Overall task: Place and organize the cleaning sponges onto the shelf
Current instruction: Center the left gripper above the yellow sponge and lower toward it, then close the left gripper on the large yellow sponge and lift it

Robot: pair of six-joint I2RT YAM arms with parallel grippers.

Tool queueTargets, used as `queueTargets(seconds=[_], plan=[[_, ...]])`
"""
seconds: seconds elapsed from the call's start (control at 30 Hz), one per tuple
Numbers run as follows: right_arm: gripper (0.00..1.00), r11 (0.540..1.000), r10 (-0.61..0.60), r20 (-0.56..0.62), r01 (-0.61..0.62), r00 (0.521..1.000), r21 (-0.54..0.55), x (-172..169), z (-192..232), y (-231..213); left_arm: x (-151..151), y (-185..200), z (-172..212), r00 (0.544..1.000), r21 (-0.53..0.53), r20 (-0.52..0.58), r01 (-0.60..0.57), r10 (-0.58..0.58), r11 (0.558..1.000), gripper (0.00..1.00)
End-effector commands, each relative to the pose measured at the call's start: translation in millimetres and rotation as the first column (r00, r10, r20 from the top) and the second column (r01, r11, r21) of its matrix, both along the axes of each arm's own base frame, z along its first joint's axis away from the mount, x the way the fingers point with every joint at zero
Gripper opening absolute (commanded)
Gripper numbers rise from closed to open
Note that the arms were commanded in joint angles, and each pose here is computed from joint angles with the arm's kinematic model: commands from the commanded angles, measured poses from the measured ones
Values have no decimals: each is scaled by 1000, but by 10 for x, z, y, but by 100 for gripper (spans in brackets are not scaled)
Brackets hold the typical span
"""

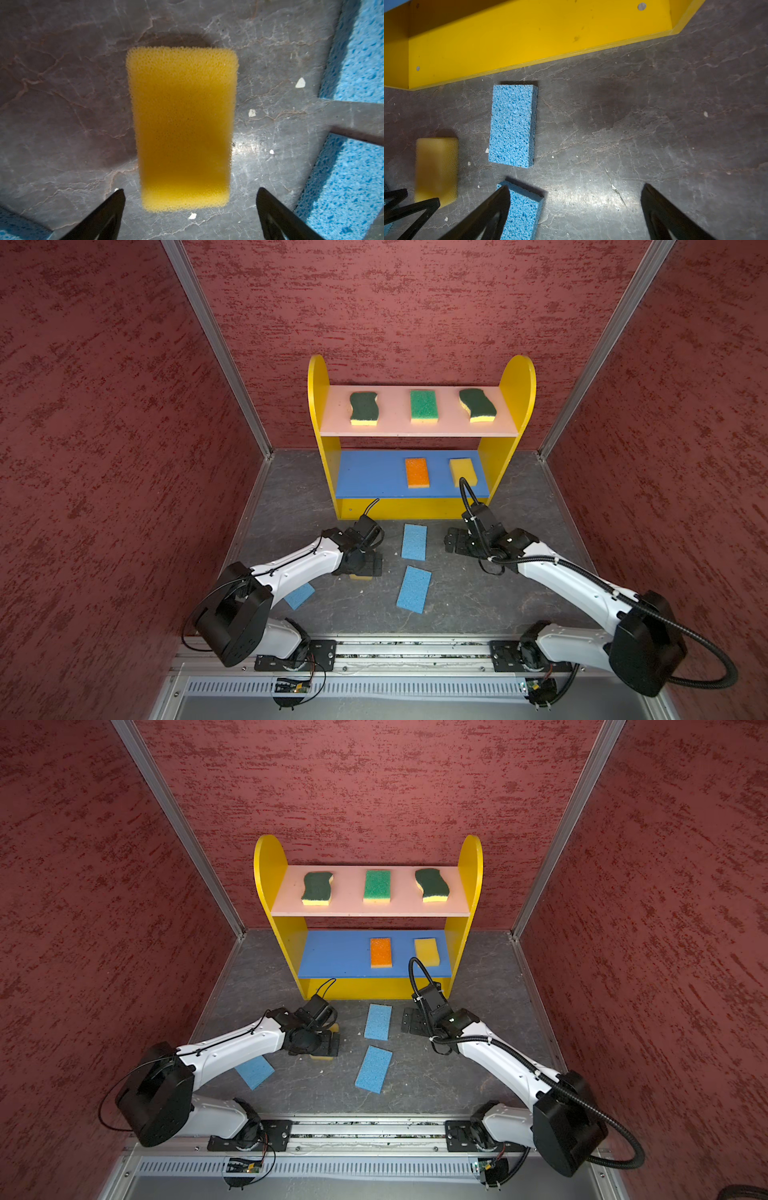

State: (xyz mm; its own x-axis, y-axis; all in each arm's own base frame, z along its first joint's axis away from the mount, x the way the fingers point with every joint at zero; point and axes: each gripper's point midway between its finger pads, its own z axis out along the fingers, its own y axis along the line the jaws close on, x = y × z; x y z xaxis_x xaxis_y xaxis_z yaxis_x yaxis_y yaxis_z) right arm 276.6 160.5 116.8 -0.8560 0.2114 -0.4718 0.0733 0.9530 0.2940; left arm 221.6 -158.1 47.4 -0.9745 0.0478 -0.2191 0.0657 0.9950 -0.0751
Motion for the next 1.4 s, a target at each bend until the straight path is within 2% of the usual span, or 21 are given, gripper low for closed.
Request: queueTargets(seconds=[0.0, 0.33, 0.67, 1.07, 1.17, 1.37], plan=[[99, 1000, -17, 20, 16, 1000, 23, 25, 48, -11, 7, -27, -36, 1000, 11, -2, 14, -14, 1000, 99], [99, 1000, -21, 15, 21, 1000, 9, 12, 28, -38, 44, -6, -207, 1000, 67, -20, -14, 16, 998, 98], [99, 1000, -22, 23, 22, 999, -2, 16, 59, -59, 136, -31, -307, 999, 72, -6, -38, 38, 997, 95], [99, 1000, -15, 14, 15, 1000, -7, 38, 37, -38, 35, 47, -331, 997, 76, -35, -71, 74, 995, 77], [99, 1000, -16, 6, 16, 1000, -11, 27, 10, -42, 40, 39, -361, 996, 62, -42, -77, 80, 995, 67], [99, 1000, -20, 4, 20, 1000, -14, -3, -27, -67, 64, 46, -317, 995, 69, -40, -84, 87, 994, 68]])
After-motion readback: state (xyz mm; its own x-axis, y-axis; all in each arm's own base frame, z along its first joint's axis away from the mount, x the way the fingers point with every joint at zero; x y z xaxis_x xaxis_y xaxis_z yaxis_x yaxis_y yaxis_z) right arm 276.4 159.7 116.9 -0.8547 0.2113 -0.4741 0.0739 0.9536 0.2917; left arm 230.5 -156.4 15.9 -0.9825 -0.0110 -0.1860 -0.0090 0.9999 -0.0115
